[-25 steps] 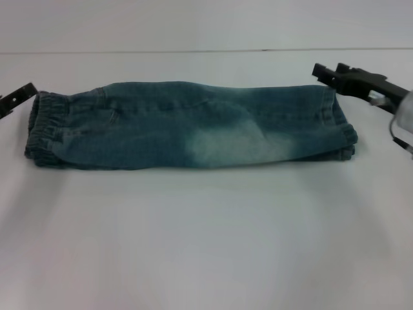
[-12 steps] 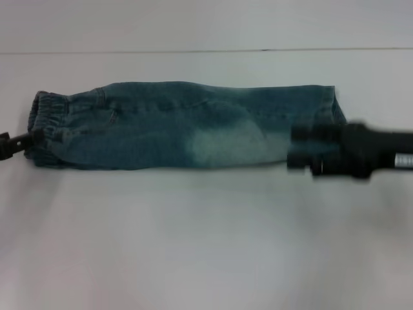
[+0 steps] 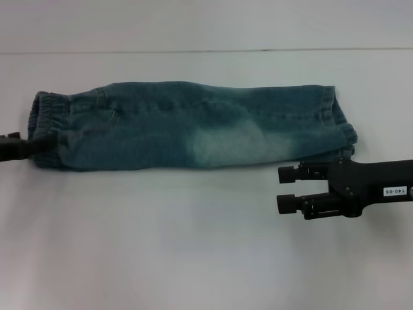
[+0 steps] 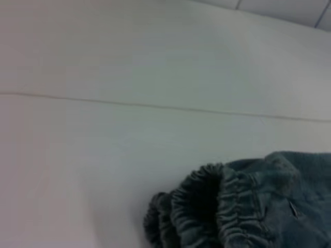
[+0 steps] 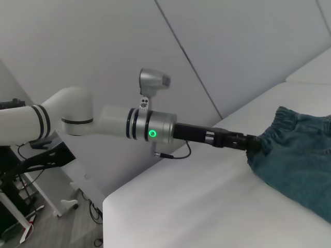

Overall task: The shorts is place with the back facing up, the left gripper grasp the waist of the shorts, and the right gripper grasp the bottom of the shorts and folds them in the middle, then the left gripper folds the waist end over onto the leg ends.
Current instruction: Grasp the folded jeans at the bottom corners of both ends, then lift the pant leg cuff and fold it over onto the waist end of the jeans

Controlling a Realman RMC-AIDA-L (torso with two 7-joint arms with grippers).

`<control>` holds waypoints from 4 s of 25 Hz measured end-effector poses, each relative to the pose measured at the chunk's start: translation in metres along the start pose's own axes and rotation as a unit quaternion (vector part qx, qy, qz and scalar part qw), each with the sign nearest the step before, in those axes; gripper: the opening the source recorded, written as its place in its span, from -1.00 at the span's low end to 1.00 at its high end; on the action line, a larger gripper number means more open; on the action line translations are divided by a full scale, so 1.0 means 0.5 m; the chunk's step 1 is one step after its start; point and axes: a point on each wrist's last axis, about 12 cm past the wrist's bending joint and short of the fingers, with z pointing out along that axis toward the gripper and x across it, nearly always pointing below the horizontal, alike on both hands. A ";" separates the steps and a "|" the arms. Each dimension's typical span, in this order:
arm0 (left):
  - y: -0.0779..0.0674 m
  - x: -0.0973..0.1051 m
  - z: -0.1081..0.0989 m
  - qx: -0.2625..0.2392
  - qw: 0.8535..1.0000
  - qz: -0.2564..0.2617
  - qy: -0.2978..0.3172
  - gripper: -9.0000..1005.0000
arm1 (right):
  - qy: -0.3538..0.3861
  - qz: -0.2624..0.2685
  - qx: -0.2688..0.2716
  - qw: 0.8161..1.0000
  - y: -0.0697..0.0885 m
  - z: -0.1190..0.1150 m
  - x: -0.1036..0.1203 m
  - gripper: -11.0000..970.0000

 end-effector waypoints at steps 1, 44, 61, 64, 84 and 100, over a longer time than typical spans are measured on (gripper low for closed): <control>-0.004 -0.002 0.005 0.003 1.000 0.004 0.004 0.89 | 0.000 0.000 0.000 1.000 0.000 0.000 0.000 0.77; -0.034 -0.015 0.020 0.031 0.999 0.038 0.017 -0.74 | 0.001 0.002 0.016 1.000 -0.009 0.014 0.001 0.76; -0.101 -0.107 -0.003 0.123 0.989 0.081 0.004 -0.78 | -0.083 -0.016 0.178 0.980 -0.073 0.045 0.004 -0.06; -0.116 -0.134 -0.004 0.137 0.986 0.090 0.001 -0.78 | -0.137 -0.034 0.214 0.967 -0.088 0.057 0.007 -0.33; -0.286 -0.360 0.043 0.215 0.963 0.163 0.011 -0.78 | -0.144 -0.163 0.331 0.918 -0.120 0.212 0.000 -0.96; -0.356 -0.410 0.021 0.274 0.944 0.182 0.007 -0.78 | -0.065 -0.184 0.275 0.941 -0.090 0.346 -0.039 -0.91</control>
